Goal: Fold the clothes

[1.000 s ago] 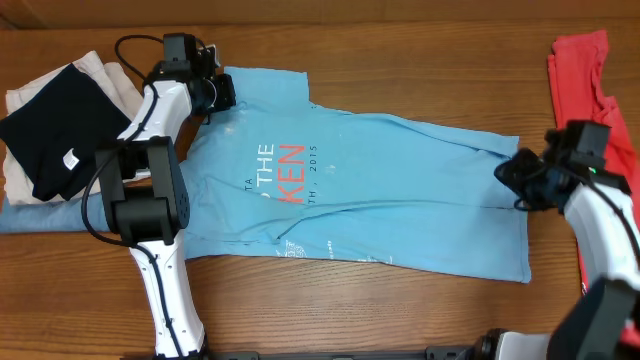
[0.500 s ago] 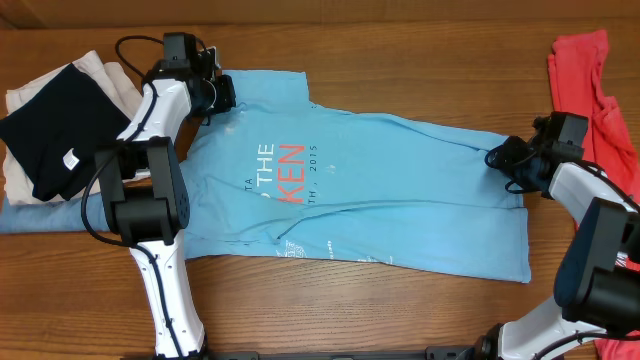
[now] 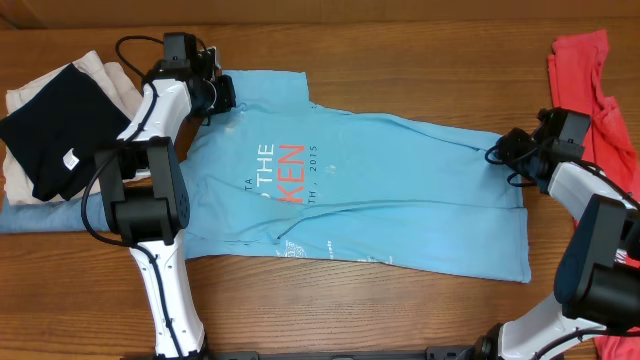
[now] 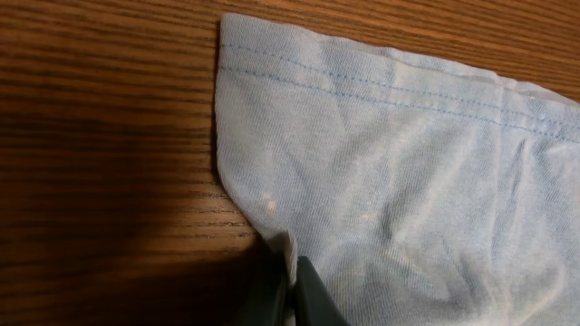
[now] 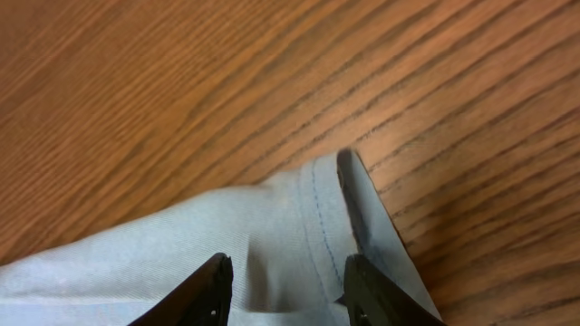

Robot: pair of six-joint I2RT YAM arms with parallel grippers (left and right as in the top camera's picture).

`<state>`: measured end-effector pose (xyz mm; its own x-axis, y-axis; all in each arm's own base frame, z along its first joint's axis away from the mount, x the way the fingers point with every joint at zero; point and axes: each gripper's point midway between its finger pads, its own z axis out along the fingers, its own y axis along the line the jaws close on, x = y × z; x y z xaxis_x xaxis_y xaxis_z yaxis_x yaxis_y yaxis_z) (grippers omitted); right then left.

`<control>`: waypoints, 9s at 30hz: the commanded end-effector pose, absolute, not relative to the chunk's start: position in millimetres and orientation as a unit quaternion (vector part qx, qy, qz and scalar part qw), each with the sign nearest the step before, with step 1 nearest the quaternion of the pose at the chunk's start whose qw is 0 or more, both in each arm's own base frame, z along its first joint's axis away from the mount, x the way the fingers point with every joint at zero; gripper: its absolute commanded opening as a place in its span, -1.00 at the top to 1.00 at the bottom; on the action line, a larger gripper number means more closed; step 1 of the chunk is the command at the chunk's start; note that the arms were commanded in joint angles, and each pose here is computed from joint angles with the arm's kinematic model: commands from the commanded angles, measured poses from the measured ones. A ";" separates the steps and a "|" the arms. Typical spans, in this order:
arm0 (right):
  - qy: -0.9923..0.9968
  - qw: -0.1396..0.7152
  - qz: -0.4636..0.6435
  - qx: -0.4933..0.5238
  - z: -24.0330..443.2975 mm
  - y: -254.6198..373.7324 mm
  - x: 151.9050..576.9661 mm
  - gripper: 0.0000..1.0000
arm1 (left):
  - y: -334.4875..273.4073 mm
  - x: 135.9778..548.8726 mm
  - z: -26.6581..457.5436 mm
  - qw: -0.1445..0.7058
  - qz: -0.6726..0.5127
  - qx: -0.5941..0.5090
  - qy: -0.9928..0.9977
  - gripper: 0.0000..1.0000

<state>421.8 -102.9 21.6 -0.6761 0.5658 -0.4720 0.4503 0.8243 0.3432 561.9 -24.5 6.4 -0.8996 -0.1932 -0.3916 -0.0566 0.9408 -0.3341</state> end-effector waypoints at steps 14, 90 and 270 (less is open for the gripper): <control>0.907 0.272 0.089 0.308 -6.8 -109.2 427.1 0.14 | -19.2 553.9 -8.9 0.194 -0.145 -0.071 0.968 0.92; 0.931 0.173 0.037 0.319 76.4 -135.1 409.2 0.92 | 15.3 517.4 145.6 0.256 -0.045 -0.078 0.962 0.92; 0.911 -0.181 -0.023 0.370 60.2 -122.4 225.8 0.80 | 20.2 286.2 77.3 -0.164 0.003 -0.130 0.978 0.91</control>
